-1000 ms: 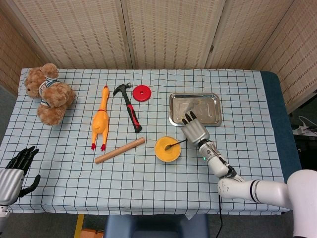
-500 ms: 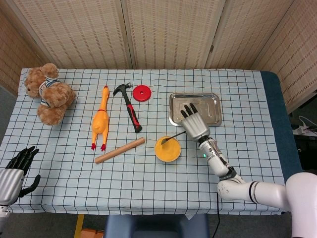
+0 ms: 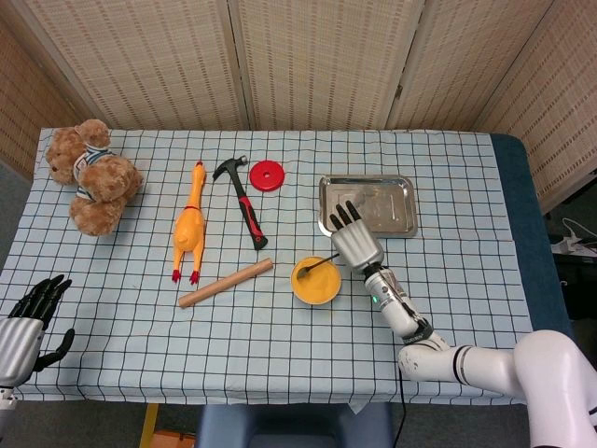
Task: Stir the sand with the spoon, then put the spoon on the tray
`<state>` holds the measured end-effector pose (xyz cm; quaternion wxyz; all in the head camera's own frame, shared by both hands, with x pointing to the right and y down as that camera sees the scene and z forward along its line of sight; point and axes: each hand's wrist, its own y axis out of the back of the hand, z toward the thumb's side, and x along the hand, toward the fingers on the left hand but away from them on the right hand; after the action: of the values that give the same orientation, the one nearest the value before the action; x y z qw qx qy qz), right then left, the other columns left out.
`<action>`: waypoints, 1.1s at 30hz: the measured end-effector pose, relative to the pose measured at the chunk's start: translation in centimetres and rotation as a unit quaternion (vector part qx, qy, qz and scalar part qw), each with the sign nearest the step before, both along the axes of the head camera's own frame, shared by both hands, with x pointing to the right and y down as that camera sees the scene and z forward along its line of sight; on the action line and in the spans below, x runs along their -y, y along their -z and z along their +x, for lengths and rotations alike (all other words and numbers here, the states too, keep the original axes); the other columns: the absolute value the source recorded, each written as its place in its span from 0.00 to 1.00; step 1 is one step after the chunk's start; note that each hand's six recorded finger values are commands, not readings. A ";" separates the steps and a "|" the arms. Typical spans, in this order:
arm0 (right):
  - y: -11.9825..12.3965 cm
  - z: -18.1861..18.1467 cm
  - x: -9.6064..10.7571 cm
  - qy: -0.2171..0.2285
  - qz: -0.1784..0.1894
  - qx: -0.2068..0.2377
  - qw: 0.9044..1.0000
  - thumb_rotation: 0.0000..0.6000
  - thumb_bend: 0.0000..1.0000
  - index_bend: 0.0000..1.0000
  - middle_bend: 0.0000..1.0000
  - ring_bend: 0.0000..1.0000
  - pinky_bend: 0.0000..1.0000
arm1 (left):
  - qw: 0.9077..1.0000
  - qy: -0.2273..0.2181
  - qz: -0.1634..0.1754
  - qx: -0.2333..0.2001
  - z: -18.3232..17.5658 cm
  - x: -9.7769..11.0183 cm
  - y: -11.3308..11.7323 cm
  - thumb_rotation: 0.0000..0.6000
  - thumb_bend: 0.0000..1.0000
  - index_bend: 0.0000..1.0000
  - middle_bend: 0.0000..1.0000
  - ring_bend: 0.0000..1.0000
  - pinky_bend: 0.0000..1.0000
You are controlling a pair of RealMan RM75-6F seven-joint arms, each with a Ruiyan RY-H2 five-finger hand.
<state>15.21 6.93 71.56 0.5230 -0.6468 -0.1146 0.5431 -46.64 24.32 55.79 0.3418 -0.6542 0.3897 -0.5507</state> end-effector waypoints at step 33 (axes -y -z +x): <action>3.3 3.7 -0.2 -0.024 -0.014 0.029 0.999 1.00 0.88 0.90 0.17 0.00 0.00 | 1.000 -0.004 -0.003 0.003 0.3 -0.2 -0.2 1.00 0.45 0.00 0.00 0.00 0.18</action>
<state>18.91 7.09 68.24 0.4970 -0.6668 -0.1377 0.5380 -46.30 24.47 56.00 0.3433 -0.6554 0.3841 -0.5524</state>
